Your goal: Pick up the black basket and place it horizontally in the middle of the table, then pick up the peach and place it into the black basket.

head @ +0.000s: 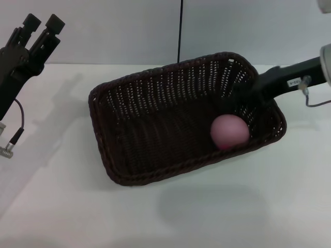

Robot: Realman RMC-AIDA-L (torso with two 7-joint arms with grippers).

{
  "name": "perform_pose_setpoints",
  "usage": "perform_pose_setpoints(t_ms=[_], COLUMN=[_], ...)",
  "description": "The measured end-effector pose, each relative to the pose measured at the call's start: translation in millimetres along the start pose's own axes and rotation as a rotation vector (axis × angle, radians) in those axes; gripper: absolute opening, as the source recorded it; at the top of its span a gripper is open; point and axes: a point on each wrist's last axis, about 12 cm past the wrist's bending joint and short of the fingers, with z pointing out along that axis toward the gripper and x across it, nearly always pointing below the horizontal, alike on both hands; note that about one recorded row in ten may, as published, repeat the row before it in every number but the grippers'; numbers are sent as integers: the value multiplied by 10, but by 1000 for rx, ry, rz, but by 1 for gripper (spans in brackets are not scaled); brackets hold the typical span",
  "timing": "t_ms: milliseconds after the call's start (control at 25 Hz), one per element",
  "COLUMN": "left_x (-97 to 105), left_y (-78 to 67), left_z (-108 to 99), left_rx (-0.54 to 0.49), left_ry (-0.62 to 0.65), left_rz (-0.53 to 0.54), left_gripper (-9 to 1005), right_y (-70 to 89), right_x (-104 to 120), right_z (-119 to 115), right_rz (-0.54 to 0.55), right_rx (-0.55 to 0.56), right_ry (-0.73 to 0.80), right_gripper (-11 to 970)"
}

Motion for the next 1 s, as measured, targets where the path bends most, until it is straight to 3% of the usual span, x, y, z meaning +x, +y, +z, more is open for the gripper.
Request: perform_pose_setpoints(t_ms=[160,280,320,360,400,520,560,600,760,1000], left_x=[-10,-14,-34,-58,-58,-80,-97,-97,-155,-186], left_y=[7,10,23,43,43,62,76,76,120,145], left_z=[-41,-51,-80,-115,-115,-164,-190,-190,-263,-310], left_rx=[-10,-14,-26,-44,-44,-67,-82,-82,-128,-162], left_ry=[-7,-11,-24,-41,-41,-59,-71,-71,-118,-152], left_rz=[0,0,4,8,8,10,13,13,16,12], left_gripper=[830,830,830,830,830,830,830,830,830,829], right_y=[-37,-35,-40,-72,-72,-173,-242,-242,-294,-276], right_x=[88,242,336,539,539,891,1151,1151,1643,1868], right_z=[-180,-396,-463,-584,-584,-714,-776,-776,-887,-931], right_rz=[8,-23,-31,-37,-37,-23,28,28,163,249], right_rx=[-12,-31,-20,28,28,187,335,335,648,749], right_ry=[-191,-474,-574,-766,-766,-1032,-1186,-1186,-1395,-1452], right_gripper=[502,589,613,637,637,637,638,638,638,638])
